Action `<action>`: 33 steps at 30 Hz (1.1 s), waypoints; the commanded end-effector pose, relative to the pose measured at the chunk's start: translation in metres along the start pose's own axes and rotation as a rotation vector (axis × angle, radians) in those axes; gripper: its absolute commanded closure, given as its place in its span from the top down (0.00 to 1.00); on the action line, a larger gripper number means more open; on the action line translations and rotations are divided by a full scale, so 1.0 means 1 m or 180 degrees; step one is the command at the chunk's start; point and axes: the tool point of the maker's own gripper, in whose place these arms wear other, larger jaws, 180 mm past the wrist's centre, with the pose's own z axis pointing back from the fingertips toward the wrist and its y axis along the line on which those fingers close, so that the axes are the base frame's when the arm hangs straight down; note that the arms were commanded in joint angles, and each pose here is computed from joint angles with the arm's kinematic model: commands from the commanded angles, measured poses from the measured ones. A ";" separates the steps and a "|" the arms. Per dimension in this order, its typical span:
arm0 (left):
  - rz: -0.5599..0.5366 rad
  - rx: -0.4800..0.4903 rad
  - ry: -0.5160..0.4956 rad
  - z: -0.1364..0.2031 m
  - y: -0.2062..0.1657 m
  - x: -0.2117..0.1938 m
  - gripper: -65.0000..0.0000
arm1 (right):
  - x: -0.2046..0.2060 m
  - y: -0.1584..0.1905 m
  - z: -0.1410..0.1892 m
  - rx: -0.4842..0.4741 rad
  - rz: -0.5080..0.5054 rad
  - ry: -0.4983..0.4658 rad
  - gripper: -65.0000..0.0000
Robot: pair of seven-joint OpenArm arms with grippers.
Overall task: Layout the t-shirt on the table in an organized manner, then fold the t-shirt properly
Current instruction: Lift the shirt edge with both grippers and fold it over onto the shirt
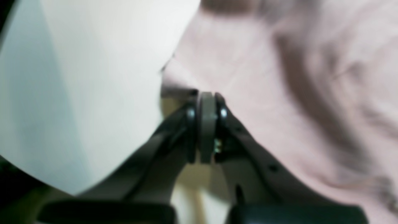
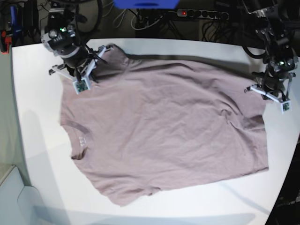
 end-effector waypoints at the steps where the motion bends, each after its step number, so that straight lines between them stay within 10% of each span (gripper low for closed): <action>1: -0.0068 0.0044 -0.0188 0.008 0.004 0.017 0.00 | 0.003 -0.009 0.004 -0.0052 0.0048 -0.0057 0.00; 15: 0.0059 -0.0372 -0.1079 0.050 -0.036 0.111 0.00 | 0.123 -0.098 0.017 -0.0732 0.0201 -0.0935 0.00; 33: 0.0046 -0.1121 -0.2493 0.121 -0.113 0.288 0.00 | 0.317 -0.160 0.123 -0.1415 0.0395 -0.2555 0.00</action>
